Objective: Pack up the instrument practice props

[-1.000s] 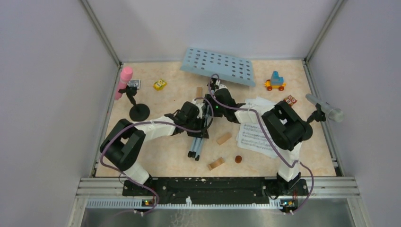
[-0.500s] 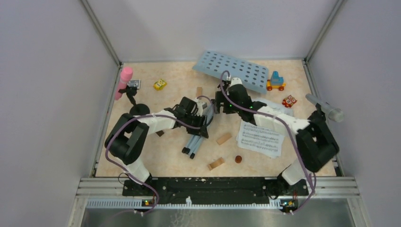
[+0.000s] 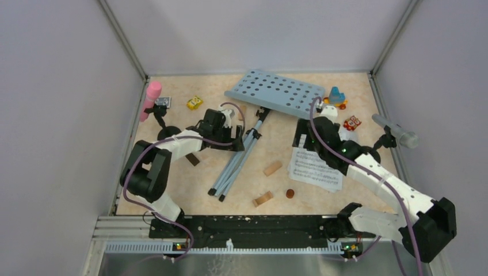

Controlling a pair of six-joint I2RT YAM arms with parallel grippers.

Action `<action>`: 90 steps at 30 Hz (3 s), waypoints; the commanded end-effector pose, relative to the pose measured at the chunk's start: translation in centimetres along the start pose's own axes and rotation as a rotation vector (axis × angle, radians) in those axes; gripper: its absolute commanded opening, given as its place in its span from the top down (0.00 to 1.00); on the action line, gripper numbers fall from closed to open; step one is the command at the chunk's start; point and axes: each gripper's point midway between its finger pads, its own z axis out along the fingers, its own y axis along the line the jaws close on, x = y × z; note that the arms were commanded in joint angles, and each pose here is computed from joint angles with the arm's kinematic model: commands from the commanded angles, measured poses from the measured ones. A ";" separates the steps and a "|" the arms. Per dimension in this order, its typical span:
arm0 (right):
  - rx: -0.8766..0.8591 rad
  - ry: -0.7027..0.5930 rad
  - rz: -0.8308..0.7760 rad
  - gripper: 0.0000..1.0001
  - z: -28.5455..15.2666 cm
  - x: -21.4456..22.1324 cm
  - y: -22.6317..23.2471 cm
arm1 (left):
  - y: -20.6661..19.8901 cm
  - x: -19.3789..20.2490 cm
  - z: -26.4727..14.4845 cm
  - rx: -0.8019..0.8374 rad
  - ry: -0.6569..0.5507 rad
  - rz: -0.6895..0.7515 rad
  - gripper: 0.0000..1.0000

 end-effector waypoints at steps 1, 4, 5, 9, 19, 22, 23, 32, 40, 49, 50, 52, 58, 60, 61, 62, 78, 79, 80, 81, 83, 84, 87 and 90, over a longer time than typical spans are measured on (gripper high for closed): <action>0.195 -0.092 0.159 0.04 -1.8 0.6 -5.4 | 0.8 -4.2 -2.1 -0.079 -0.170 0.017 0.01; 0.332 -0.173 0.234 0.05 -2.6 0.7 -8.6 | -0.1 -5.6 -4.4 -0.074 -0.229 0.029 0.01; 0.372 -0.190 0.247 0.05 -2.8 1.0 -9.6 | -0.4 -6.2 -5.3 -0.074 -0.256 0.037 0.01; 0.523 -0.272 0.326 0.05 -3.5 1.3 -13.0 | -1.8 -8.3 -9.3 -0.064 -0.366 0.058 0.01; 0.843 -0.602 0.428 0.07 -6.7 -0.7 -19.2 | -6.5 -7.7 -16.5 0.126 -0.513 0.189 0.01; 0.962 -0.616 0.456 0.08 -7.3 -0.3 -21.9 | -7.4 -6.7 -17.7 0.171 -0.530 0.244 0.01; 0.986 -0.604 0.475 0.08 -7.2 0.1 -22.7 | -7.4 -6.3 -18.0 0.175 -0.532 0.255 0.01; 0.962 -0.635 0.432 0.15 -5.6 -2.1 -27.1 | -7.2 -4.4 -18.8 0.179 -0.544 0.321 0.01; 0.997 -0.646 0.410 0.31 -3.9 -3.7 -29.6 | -6.8 -3.8 -18.5 0.172 -0.567 0.340 0.01; 1.008 -0.645 0.389 0.88 -3.4 -3.9 -29.9 | -6.3 -3.7 -18.9 0.143 -0.582 0.369 0.01; 1.008 -0.654 0.391 0.93 -3.7 -4.1 -29.8 | -6.4 -3.7 -19.0 0.144 -0.583 0.370 0.01; 1.005 -0.669 0.394 1.00 -4.2 -4.3 -29.8 | -6.3 -3.6 -18.9 0.143 -0.579 0.370 0.01; 1.020 -0.716 0.374 1.00 -7.0 -7.2 -29.4 | -5.8 -3.5 -18.8 0.118 -0.569 0.372 0.01; 1.017 -0.728 0.362 1.00 -7.9 -8.1 -29.2 | -5.8 -3.4 -18.8 0.118 -0.568 0.373 0.01; 1.015 -0.732 0.355 1.00 -8.3 -8.5 -29.1 | -5.8 -3.4 -18.8 0.119 -0.568 0.373 0.01; 1.009 -0.735 0.347 1.00 -8.6 -8.9 -28.9 | -5.8 -3.4 -18.8 0.118 -0.569 0.374 0.01; 0.412 -0.706 0.105 1.00 -5.9 -10.0 -10.7 | -5.7 -3.2 -18.7 0.113 -0.559 0.369 0.01; 0.346 -0.701 0.102 1.00 -5.8 -9.5 -8.7 | -5.7 -3.2 -18.7 0.114 -0.558 0.367 0.01; 0.287 -0.694 0.098 1.00 -5.8 -9.1 -7.0 | -5.7 -3.2 -18.7 0.115 -0.558 0.368 0.01; 0.225 -0.686 0.089 1.00 -5.8 -8.6 -5.0 | -5.7 -3.2 -18.7 0.116 -0.558 0.369 0.01; 0.123 -0.663 0.058 1.00 -5.7 -7.6 -1.4 | -5.7 -3.2 -18.7 0.112 -0.558 0.379 0.01; 0.077 -0.648 0.033 1.00 -5.7 -7.0 0.5 | -5.7 -3.2 -18.8 0.110 -0.560 0.389 0.01; -0.044 -0.599 -0.036 1.00 -5.6 -5.0 5.7 | -5.2 -3.4 -19.1 0.077 -0.570 0.385 0.01; -0.124 -0.595 -0.093 1.00 -5.3 -3.6 9.4 | -4.5 -3.7 -19.7 0.031 -0.596 0.374 0.01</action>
